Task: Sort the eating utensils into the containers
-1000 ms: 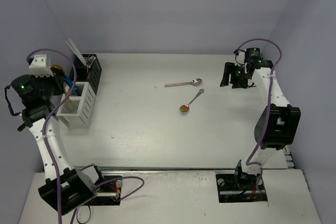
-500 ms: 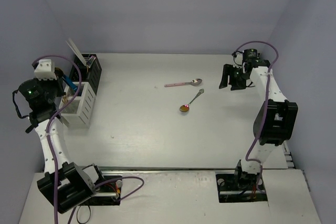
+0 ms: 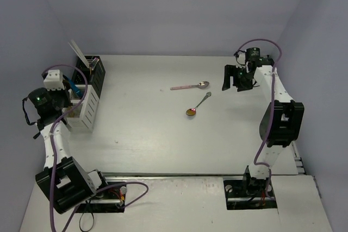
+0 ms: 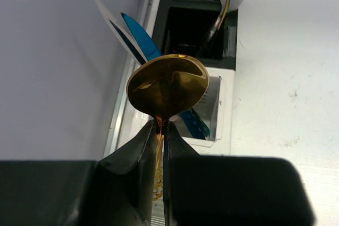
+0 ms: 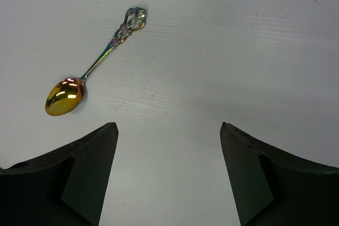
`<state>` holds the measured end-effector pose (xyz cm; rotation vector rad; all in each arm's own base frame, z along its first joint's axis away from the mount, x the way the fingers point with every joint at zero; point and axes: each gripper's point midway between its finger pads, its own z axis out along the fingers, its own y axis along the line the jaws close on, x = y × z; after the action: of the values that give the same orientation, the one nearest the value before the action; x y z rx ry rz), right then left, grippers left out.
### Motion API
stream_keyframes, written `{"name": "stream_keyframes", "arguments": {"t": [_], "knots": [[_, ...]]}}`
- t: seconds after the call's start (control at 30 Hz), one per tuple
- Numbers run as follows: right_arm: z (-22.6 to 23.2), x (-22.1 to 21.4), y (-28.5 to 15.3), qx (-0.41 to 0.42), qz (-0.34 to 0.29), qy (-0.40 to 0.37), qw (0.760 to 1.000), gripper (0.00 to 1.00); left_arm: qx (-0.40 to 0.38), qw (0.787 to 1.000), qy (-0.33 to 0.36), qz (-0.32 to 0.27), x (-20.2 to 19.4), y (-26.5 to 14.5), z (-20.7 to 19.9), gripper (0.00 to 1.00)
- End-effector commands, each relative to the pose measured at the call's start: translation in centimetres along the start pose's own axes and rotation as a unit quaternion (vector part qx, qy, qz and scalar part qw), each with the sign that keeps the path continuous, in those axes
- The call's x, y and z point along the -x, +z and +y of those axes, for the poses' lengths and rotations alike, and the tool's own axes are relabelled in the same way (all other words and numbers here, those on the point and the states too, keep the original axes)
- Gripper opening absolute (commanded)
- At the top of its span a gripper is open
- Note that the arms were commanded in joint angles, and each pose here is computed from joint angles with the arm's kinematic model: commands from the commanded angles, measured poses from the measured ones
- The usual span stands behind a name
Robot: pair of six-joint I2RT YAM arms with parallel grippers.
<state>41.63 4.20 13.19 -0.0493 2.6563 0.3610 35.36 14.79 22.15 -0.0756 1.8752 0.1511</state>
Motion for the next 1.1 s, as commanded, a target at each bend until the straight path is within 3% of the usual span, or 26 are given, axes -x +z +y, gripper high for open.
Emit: {"name": "stream_keyframes", "arguments": {"t": [0.0,0.17,0.23,0.4,0.57,0.77,0.8,0.83,0.87,0.93,1.07], "knots": [[-0.4,0.5,-1.6,-0.020,-0.016,-0.010,1.000,0.77,-0.020,0.997,0.018,-0.068,3.5,0.0,-0.3,0.07],[-0.3,-0.2,-2.4,-0.022,-0.018,-0.019,0.999,0.78,-0.052,0.995,0.025,-0.079,5.8,-1.3,-1.5,0.66],[-0.3,-0.5,-2.9,-0.023,-0.022,-0.025,0.999,0.77,-0.065,0.996,0.017,-0.055,6.1,-1.5,-2.0,0.78],[-0.7,-1.4,-3.8,-0.038,-0.023,-0.037,0.998,0.77,-0.090,0.996,0.004,-0.016,7.8,-1.1,-3.3,0.81],[-0.8,-1.6,-4.1,-0.040,-0.026,-0.059,0.997,0.73,-0.155,0.986,0.061,0.011,9.7,-1.1,-9.2,0.81],[2.9,-0.8,-3.4,-0.023,-0.022,-0.225,0.974,0.65,-0.293,0.952,0.069,0.058,8.9,-2.4,-18.1,0.81],[3.9,-0.6,-3.0,-0.029,-0.015,-0.313,0.949,0.65,-0.357,0.930,0.061,0.068,8.5,-3.4,-20.5,0.81],[5.0,-0.8,-2.6,-0.023,-0.012,-0.328,0.944,0.65,-0.362,0.927,0.057,0.076,8.1,-3.6,-20.6,0.81],[5.3,-0.7,-2.3,-0.028,-0.006,-0.382,0.924,0.65,-0.418,0.904,0.044,0.077,7.9,-4.6,-22.3,0.81],[7.6,-1.7,-0.8,-0.013,0.014,-0.472,0.882,0.65,-0.459,0.883,0.026,0.093,6.9,-5.5,-24.0,0.81],[10.4,-3.2,1.6,0.039,0.035,-0.602,0.796,0.65,-0.470,0.874,0.033,0.118,4.5,-6.1,-25.4,0.81]]}}
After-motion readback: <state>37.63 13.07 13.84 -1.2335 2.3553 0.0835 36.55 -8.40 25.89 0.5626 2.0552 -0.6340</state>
